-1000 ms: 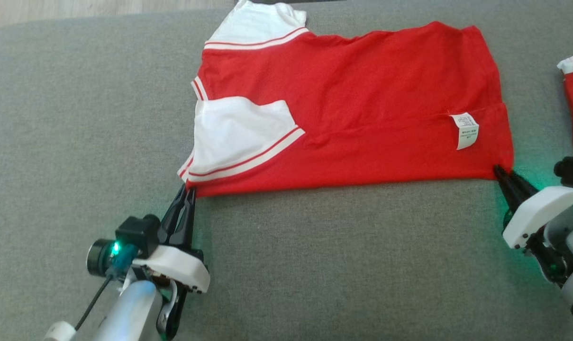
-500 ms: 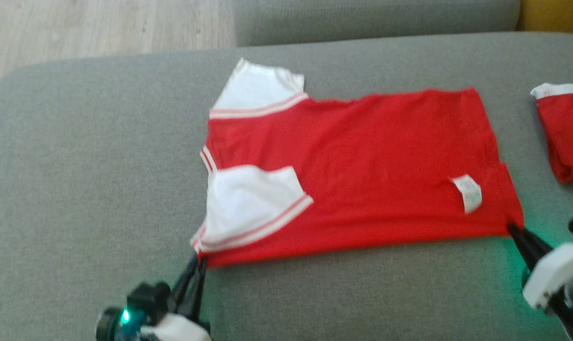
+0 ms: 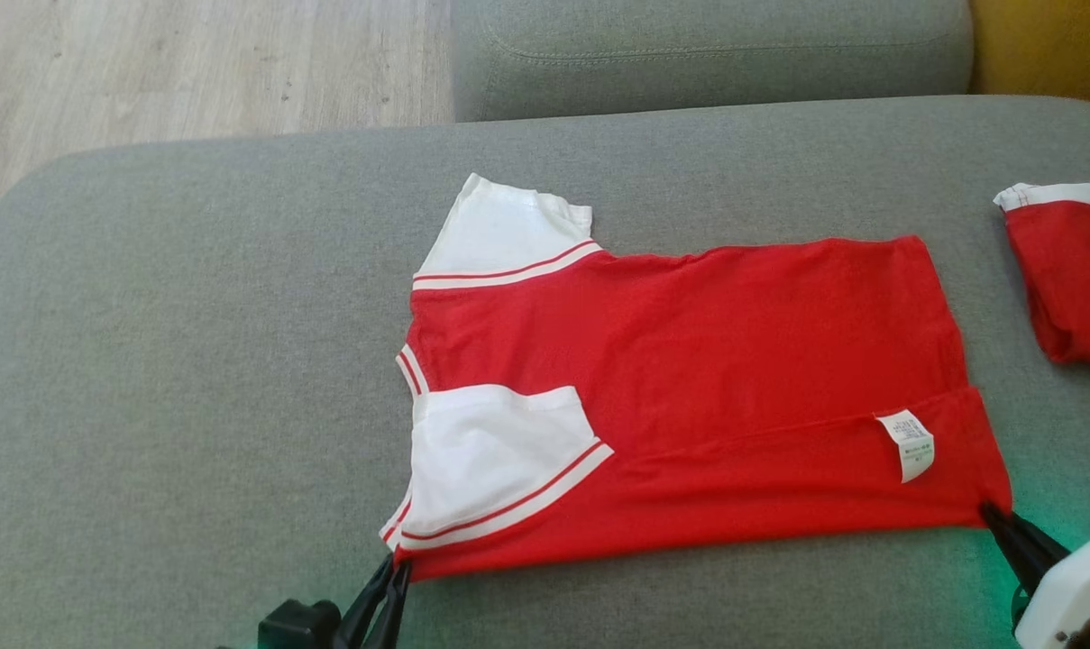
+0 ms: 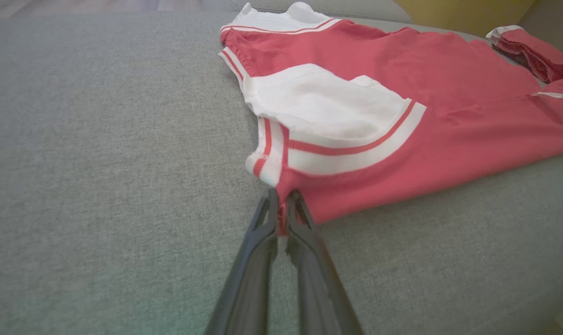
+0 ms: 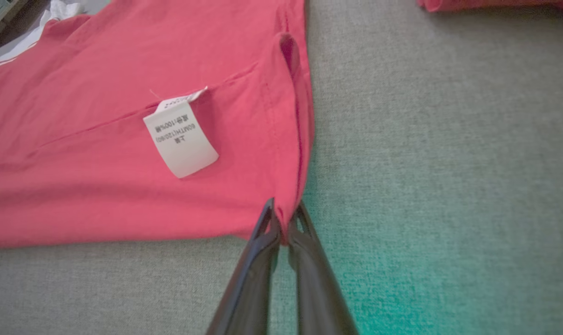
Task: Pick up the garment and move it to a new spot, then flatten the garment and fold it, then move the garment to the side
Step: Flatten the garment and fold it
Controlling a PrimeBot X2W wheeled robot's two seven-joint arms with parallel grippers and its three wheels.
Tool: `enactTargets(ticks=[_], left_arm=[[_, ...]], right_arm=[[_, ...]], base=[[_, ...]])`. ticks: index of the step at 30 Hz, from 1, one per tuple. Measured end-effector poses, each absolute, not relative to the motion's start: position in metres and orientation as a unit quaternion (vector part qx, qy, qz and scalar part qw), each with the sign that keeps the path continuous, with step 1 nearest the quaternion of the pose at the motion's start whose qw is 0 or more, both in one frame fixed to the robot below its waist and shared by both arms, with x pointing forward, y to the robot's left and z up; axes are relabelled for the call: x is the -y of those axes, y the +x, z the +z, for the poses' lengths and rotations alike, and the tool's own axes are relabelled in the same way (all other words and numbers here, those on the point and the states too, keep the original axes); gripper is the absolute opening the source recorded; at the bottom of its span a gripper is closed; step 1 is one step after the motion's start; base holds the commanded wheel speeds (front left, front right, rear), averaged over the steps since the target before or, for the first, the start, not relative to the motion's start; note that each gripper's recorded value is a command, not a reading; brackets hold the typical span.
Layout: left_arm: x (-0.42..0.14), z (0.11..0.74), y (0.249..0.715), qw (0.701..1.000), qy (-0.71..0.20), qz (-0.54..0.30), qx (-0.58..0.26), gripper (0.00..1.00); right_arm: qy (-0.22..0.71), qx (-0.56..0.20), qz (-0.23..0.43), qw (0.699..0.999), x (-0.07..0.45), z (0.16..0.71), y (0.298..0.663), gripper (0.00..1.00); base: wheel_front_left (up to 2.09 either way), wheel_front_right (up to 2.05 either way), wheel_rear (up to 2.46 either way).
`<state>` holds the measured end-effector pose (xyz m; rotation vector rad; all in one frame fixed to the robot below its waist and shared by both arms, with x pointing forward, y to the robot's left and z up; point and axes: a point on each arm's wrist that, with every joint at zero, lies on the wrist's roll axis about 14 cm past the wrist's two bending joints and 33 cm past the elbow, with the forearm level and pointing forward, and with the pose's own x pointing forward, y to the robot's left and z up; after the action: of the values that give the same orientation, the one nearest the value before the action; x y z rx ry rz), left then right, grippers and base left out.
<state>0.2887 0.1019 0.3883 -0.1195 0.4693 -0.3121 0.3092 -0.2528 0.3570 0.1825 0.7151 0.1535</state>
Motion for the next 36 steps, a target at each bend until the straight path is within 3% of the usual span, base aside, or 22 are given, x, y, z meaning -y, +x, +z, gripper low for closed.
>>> enactTargets(ticks=[1,2,3,4,5,6,7,8,9,14,19,29,36], left_arm=[[-0.102,0.388,0.289,0.959,-0.058,-0.155,-0.231,0.00],[-0.102,0.388,0.289,0.959,-0.058,-0.154,-0.232,0.00],[-0.102,0.388,0.289,0.959,-0.057,-0.154,-0.233,0.00],[-0.101,0.387,0.288,0.958,-0.057,-0.155,-0.235,0.00],[-0.100,0.386,0.288,0.957,-0.057,-0.157,-0.238,0.00],[-0.099,0.386,0.287,0.956,-0.057,-0.159,-0.239,0.00],[-0.097,0.384,0.287,0.955,-0.057,-0.161,-0.243,0.21],[-0.096,0.383,0.286,0.953,-0.058,-0.164,-0.246,0.51],[-0.095,0.382,0.285,0.953,-0.058,-0.166,-0.249,1.00],[-0.093,0.383,0.290,0.953,-0.057,-0.170,-0.246,1.00],[-0.096,0.405,0.323,0.962,-0.039,-0.173,-0.207,1.00],[-0.089,0.484,0.450,0.959,0.057,-0.249,-0.126,1.00],[-0.077,0.497,0.544,0.943,0.112,-0.269,-0.164,1.00]], right_arm=[[0.091,-0.349,0.074,0.930,0.253,0.357,0.309,0.02],[0.092,-0.352,0.074,0.928,0.253,0.357,0.307,0.17],[0.093,-0.355,0.074,0.927,0.252,0.356,0.306,0.38],[0.094,-0.356,0.074,0.927,0.252,0.356,0.306,0.81],[0.095,-0.357,0.073,0.926,0.253,0.356,0.305,1.00],[0.097,-0.357,0.070,0.926,0.254,0.356,0.305,1.00],[0.099,-0.356,0.065,0.927,0.256,0.356,0.305,1.00],[0.101,-0.356,0.061,0.927,0.259,0.356,0.305,1.00],[0.103,-0.354,0.057,0.928,0.261,0.357,0.305,1.00],[0.103,-0.338,0.050,0.934,0.266,0.363,0.310,1.00],[0.084,-0.270,0.040,0.958,0.274,0.384,0.329,1.00],[0.078,-0.197,0.069,0.975,0.254,0.415,0.370,1.00],[0.062,-0.192,0.084,0.976,0.249,0.412,0.397,1.00]], base=[[0.00,0.00,0.00],[0.00,0.00,0.00],[0.00,0.00,0.00],[0.00,0.00,0.00],[0.00,0.00,0.00],[0.00,0.00,0.00],[0.00,0.00,0.00],[0.00,0.00,0.00],[0.00,0.00,0.00],[0.00,0.00,0.00],[0.00,0.00,0.00],[0.00,0.00,0.00],[0.00,0.00,0.00]])
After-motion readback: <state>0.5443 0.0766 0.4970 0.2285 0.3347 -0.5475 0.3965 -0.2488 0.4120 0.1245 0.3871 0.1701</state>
